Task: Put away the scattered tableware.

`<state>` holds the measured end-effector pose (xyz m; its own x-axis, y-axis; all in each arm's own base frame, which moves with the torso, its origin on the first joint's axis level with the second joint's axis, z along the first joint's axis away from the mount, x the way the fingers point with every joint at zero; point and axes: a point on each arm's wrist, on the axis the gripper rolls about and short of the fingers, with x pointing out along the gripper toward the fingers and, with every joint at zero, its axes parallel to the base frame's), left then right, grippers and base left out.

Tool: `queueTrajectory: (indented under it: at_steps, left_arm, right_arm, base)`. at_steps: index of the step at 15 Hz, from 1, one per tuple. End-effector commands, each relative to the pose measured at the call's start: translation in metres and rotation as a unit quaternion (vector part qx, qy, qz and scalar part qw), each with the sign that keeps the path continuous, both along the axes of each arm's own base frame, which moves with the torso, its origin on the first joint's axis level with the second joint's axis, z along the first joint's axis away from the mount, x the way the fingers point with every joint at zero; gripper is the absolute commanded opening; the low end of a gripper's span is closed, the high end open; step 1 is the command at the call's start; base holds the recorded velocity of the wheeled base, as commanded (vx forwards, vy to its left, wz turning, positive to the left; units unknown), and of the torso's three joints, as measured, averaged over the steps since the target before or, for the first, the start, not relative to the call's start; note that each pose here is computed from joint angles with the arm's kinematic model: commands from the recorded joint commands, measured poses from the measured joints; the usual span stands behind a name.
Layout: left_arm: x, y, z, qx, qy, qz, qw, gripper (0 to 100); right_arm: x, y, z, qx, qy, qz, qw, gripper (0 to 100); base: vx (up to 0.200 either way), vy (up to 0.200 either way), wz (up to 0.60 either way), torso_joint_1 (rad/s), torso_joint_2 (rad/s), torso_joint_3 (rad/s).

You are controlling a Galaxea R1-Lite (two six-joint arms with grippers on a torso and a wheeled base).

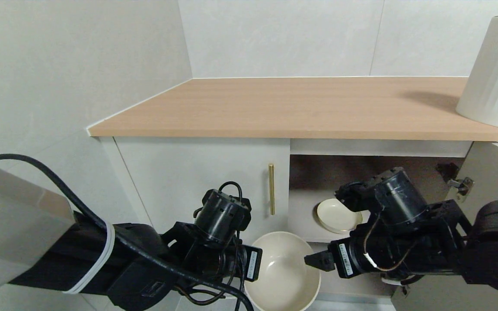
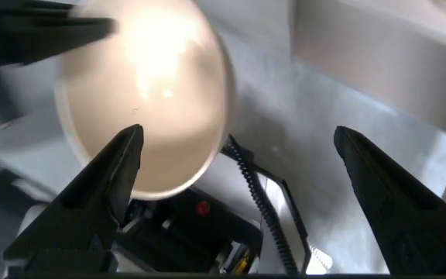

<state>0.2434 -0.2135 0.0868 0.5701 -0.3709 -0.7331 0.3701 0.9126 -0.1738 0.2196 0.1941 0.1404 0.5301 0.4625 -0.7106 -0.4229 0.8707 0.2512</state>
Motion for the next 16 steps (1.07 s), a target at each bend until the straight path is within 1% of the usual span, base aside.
queueTrajectory:
  at_steps: [1,3,7,8,16]
  left_arm:
    - [-0.002,-0.002,0.002,0.0,-0.004,-0.001,1.0,0]
    - [-0.002,-0.002,0.002,0.0,-0.004,-0.002,1.0,0]
    - [-0.003,-0.003,0.001,0.001,-0.003,-0.005,1.0,0]
    - [-0.003,-0.003,0.001,0.001,-0.003,-0.005,1.0,0]
    - [-0.004,-0.005,0.0,0.003,-0.003,-0.004,1.0,0]
  right_arm:
    - [0.01,0.011,-0.022,-0.028,0.02,-0.007,0.999,100]
    - [0.013,0.013,-0.026,-0.037,0.02,-0.015,0.999,100]
    - [0.015,0.016,-0.029,-0.035,0.027,-0.02,0.999,100]
    - [0.015,0.017,-0.031,-0.037,0.028,-0.02,0.999,0]
    - [0.013,0.019,-0.031,-0.036,0.03,-0.017,0.999,0]
  base:
    - [0.0,0.0,0.0,0.0,0.0,0.0]
    - [0.0,0.0,0.0,0.0,0.0,0.0]
    - [0.0,0.0,0.0,0.0,0.0,0.0]
    - [0.0,0.0,0.0,0.0,0.0,0.0]
    - [0.0,0.0,0.0,0.0,0.0,0.0]
